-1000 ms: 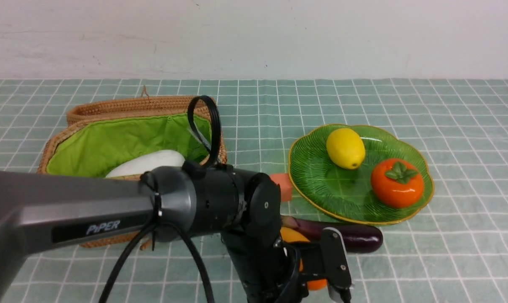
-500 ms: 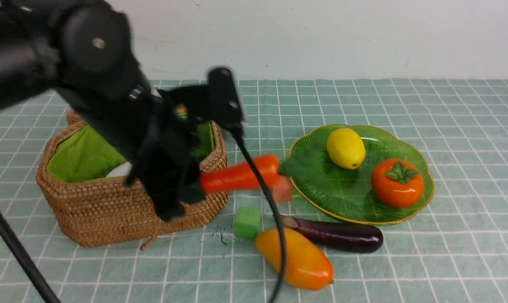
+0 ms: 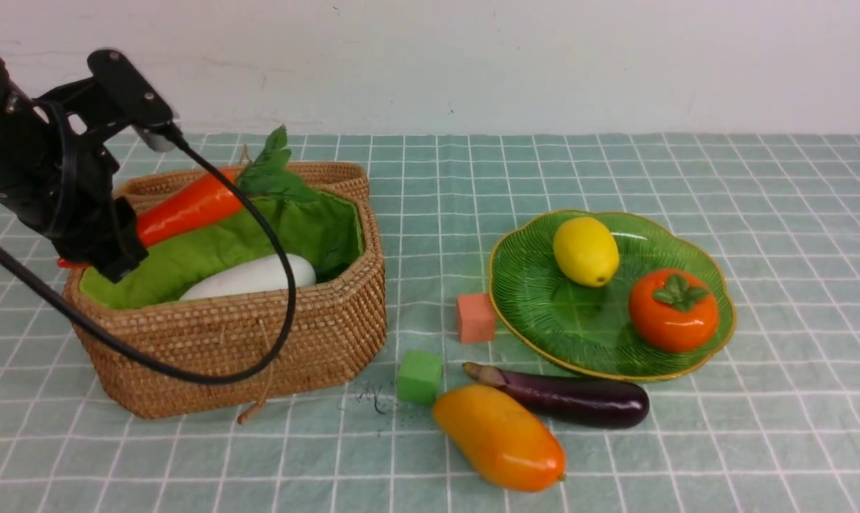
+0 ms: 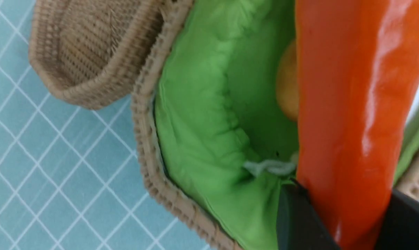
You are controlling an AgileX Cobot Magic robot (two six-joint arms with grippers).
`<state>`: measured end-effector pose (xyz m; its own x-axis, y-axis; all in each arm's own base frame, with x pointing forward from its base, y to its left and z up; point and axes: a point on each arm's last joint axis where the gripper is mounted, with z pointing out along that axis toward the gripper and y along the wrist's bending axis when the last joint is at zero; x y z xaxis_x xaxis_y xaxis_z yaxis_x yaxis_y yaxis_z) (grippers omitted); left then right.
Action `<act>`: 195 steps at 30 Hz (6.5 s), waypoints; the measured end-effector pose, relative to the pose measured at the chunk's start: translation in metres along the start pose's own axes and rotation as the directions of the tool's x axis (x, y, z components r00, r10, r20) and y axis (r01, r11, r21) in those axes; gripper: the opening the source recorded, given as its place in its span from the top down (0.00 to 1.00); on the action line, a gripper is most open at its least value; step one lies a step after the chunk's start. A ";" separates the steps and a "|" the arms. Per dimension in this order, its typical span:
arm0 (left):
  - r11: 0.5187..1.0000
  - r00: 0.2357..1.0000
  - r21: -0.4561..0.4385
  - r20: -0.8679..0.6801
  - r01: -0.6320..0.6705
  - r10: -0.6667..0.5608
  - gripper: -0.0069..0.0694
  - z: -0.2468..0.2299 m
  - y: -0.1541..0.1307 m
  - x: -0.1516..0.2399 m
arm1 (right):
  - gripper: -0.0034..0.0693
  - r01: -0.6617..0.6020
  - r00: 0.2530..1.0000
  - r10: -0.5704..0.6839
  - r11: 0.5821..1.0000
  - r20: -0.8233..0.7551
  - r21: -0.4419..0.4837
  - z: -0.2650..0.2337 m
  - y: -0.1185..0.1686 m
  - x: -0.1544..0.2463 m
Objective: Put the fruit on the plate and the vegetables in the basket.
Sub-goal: Use the left arm to grab a carrot and put it into the left basket, then use the right arm to grab a mango and put it into the right plate
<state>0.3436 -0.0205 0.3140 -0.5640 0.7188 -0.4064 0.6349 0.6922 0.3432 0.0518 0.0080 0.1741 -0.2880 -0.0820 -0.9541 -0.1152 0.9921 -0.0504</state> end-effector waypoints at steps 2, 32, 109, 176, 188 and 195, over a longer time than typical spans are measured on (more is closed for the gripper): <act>1.000 1.000 -0.008 0.007 0.018 -0.018 0.59 0.004 0.001 -0.001 | 0.62 0.000 1.000 0.000 1.000 0.000 0.000 0.000 0.000 0.000; 0.936 0.931 0.118 0.117 0.333 -0.346 0.61 -0.164 -0.081 0.056 | 0.62 -0.001 1.000 0.001 1.000 0.000 0.000 0.000 0.000 0.000; 0.622 0.485 0.014 0.614 0.783 -0.623 0.89 -0.033 -0.222 0.238 | 0.62 -0.001 1.000 0.001 1.000 0.000 0.000 0.000 0.000 0.000; 0.623 0.472 0.015 0.637 0.782 -0.609 0.85 -0.032 -0.221 0.238 | 0.62 -0.453 0.703 0.477 0.872 0.528 -0.184 -0.045 -0.012 -0.106; 0.623 0.472 0.015 0.637 0.782 -0.609 0.85 -0.032 -0.221 0.238 | 0.62 -0.127 0.990 0.138 0.972 0.040 -0.198 0.007 0.002 -0.202; 0.623 0.472 0.015 0.637 0.782 -0.609 0.85 -0.032 -0.221 0.238 | 0.62 -0.229 0.963 0.184 0.946 -0.199 -0.232 0.063 0.005 -0.190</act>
<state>0.0522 -0.0004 0.1690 -0.3163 -0.1231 -0.9406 -0.0376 0.9924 -0.1172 0.1663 0.0345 0.3366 -0.4877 0.0846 -0.8689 -0.2633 0.9347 0.2388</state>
